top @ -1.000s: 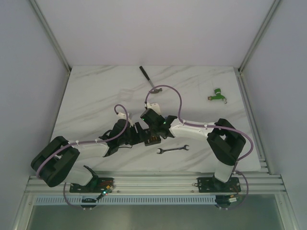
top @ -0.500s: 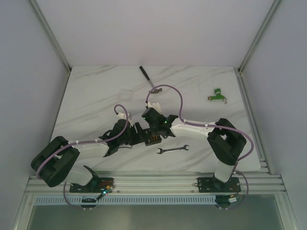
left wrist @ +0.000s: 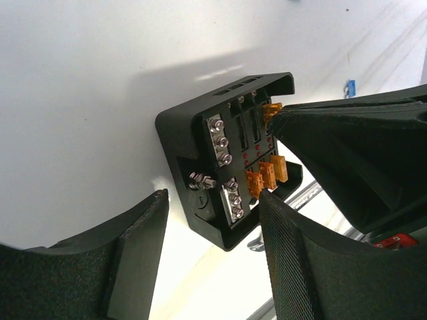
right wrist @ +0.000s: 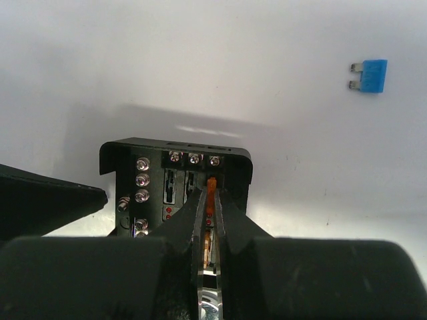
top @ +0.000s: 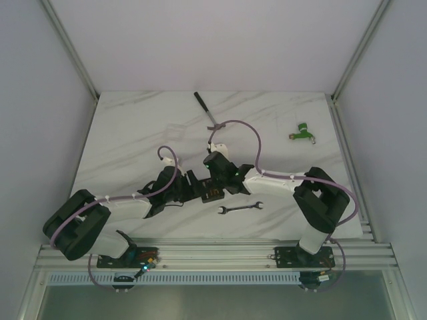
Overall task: Snap on the fuse box
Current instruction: Install the fuse at the fuse box base.
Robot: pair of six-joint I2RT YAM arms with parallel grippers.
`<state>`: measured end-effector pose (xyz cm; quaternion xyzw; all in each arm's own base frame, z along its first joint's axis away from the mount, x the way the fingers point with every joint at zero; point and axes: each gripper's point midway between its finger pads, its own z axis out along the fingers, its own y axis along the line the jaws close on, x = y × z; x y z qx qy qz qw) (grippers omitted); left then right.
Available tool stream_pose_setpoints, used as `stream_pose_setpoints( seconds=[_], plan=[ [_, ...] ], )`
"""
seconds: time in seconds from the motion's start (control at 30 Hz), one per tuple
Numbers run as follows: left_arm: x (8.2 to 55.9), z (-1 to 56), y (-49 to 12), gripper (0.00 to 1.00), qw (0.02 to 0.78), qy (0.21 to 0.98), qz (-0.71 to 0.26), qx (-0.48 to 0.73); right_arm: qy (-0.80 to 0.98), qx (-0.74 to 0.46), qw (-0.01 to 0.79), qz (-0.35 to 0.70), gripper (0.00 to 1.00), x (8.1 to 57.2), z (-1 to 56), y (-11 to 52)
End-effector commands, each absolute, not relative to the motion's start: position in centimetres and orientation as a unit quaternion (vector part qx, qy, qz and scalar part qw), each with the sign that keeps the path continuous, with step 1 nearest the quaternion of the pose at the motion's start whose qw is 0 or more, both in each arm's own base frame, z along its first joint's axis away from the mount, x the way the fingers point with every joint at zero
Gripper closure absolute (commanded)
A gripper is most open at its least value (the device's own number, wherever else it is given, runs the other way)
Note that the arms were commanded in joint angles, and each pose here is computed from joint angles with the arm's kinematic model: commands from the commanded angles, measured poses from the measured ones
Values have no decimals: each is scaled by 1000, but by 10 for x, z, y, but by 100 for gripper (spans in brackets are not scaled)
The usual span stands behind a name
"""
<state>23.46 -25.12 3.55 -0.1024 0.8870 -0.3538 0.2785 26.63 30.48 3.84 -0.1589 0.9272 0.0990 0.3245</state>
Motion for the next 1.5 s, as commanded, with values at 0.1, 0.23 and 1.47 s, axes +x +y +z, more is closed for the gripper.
stream_pose_setpoints(
  seconds=[0.1,0.23,1.47],
  plan=[
    [236,34,-239,33,285,890,-335,-118,967,-196,152,-49,100,217,-44,216],
    [236,34,-237,31,287,891,-331,-121,964,-205,155,-60,100,227,-42,222],
    [221,54,-244,10,267,898,-341,-80,953,-219,205,35,60,234,65,269]
  ],
)
